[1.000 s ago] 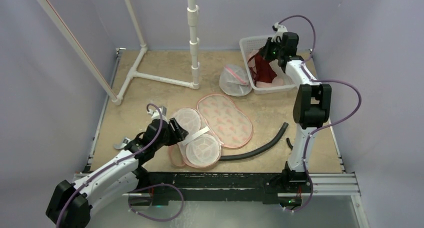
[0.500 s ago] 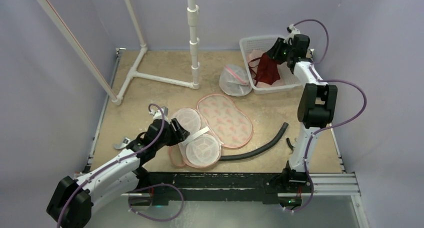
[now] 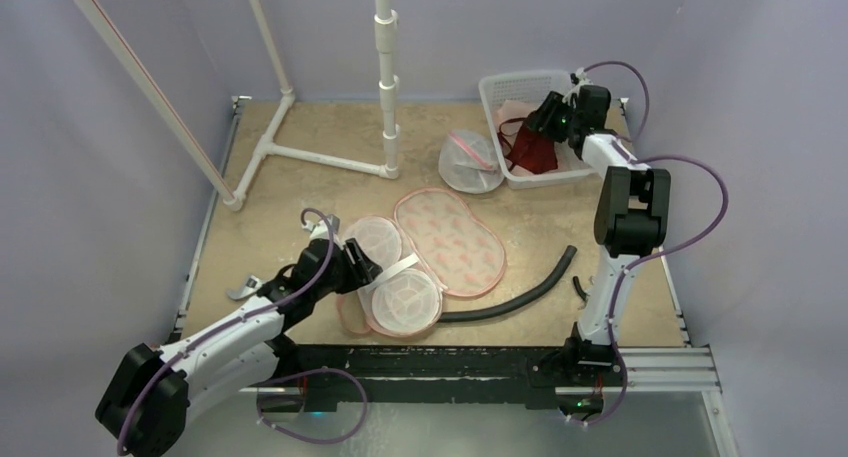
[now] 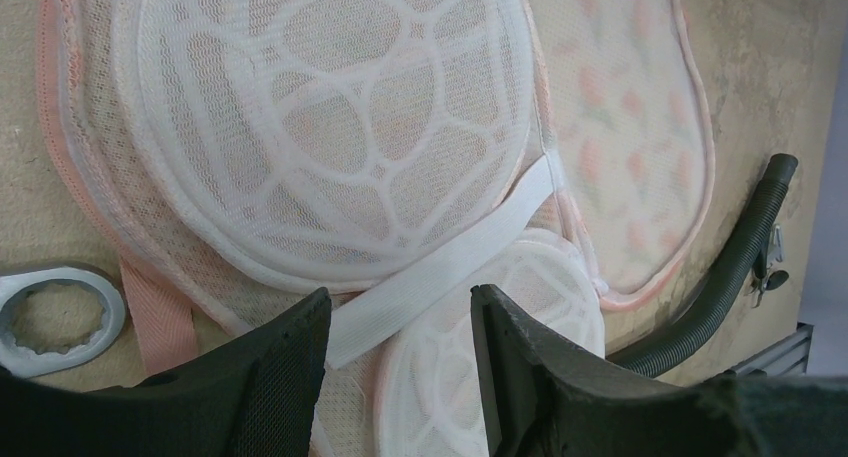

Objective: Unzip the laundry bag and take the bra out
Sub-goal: Place the bra in the bin.

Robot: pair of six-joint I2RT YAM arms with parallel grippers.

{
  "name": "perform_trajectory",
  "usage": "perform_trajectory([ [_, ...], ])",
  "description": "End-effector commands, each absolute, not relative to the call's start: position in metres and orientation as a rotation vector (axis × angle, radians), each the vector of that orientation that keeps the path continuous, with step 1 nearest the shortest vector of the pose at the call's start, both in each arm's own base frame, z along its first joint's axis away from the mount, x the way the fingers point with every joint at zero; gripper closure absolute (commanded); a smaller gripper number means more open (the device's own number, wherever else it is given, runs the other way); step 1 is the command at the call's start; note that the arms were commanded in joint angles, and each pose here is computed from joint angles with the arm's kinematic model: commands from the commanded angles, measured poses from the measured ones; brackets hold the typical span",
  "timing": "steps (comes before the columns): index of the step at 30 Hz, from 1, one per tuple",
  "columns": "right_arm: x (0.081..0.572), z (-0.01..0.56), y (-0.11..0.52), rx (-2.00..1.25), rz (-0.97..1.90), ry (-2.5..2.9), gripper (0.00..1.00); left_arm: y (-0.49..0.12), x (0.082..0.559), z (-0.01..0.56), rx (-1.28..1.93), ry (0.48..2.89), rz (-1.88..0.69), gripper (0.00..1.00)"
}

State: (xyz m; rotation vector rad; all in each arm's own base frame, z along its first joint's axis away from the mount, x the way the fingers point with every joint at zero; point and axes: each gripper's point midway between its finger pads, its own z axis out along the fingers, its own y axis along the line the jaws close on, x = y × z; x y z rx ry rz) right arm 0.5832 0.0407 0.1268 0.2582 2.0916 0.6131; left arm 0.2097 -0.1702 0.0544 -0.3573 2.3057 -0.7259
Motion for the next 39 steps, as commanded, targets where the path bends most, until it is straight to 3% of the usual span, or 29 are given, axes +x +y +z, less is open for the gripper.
perform_trajectory([
  [1, 0.587, 0.152, 0.052, 0.240, 0.700, 2.009, 0.57, -0.176, 0.213, 0.058, -0.358, 2.286, -0.768, 0.47],
  [3, 0.592, 0.172, 0.052, 0.215, 0.695, 1.960, 0.72, -0.176, 0.213, 0.057, -0.358, 2.288, -0.771, 0.47],
  [7, 0.599, 0.217, 0.057, 0.110, 0.706, 1.863, 0.88, -0.176, 0.212, 0.059, -0.359, 2.285, -0.770, 0.48],
  [12, 0.579, 0.298, 0.079, -0.157, 0.751, 1.643, 0.91, -0.174, 0.213, 0.062, -0.359, 2.280, -0.759, 0.48],
  [15, 0.580, 0.296, 0.083, -0.245, 0.758, 1.690, 0.91, -0.174, 0.213, 0.060, -0.358, 2.284, -0.756, 0.48],
  [19, 0.594, 0.233, 0.074, -0.212, 0.736, 1.890, 0.82, -0.176, 0.214, 0.058, -0.355, 2.291, -0.763, 0.48],
  [22, 0.596, 0.188, 0.070, -0.154, 0.748, 2.000, 0.62, -0.177, 0.214, 0.057, -0.348, 2.295, -0.766, 0.47],
  [24, 0.596, 0.174, 0.067, -0.111, 0.739, 2.028, 0.54, -0.177, 0.214, 0.058, -0.344, 2.295, -0.761, 0.48],
  [39, 0.575, 0.158, 0.062, 0.162, 0.763, 2.078, 0.33, -0.183, 0.217, 0.058, -0.345, 2.287, -0.796, 0.48],
])
